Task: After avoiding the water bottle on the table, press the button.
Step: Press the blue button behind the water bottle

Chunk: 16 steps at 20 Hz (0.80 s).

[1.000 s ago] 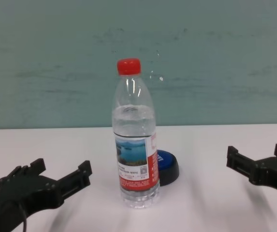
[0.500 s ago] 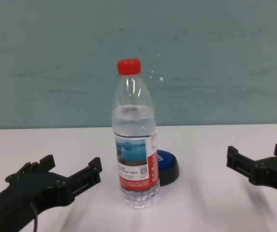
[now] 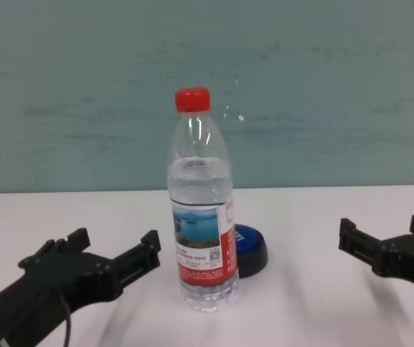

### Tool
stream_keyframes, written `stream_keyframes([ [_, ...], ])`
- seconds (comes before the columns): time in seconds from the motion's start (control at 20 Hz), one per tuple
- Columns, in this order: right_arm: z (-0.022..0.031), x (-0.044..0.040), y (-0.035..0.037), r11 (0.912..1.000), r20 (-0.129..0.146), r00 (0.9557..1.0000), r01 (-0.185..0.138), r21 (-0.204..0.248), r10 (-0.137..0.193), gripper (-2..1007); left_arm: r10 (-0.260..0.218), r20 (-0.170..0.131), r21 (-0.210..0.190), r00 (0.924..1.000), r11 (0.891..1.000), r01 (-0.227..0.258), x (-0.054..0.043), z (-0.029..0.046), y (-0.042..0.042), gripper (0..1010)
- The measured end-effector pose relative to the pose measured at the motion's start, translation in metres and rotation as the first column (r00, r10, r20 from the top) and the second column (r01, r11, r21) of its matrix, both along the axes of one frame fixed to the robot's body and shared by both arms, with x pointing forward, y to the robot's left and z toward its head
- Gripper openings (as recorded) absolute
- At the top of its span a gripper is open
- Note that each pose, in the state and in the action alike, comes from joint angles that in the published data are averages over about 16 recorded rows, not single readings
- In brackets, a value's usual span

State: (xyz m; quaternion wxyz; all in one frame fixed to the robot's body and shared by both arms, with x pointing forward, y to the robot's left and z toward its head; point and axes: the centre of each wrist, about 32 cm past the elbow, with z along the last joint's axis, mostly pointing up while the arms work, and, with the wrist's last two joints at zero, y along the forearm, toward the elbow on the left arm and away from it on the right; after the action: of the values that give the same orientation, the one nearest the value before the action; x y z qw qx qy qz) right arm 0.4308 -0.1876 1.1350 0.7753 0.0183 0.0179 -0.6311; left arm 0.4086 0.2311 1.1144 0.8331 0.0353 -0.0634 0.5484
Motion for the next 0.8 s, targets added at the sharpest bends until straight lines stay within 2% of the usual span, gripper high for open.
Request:
stream_keyframes([
  [0.8, 0.0, 0.0, 0.0, 1.0, 0.0, 1.0, 0.0, 0.0, 0.0, 1004, 0.004, 0.002, -0.004, 1.0, 1.0, -0.004, 0.003, 0.001, -0.01, 1010],
])
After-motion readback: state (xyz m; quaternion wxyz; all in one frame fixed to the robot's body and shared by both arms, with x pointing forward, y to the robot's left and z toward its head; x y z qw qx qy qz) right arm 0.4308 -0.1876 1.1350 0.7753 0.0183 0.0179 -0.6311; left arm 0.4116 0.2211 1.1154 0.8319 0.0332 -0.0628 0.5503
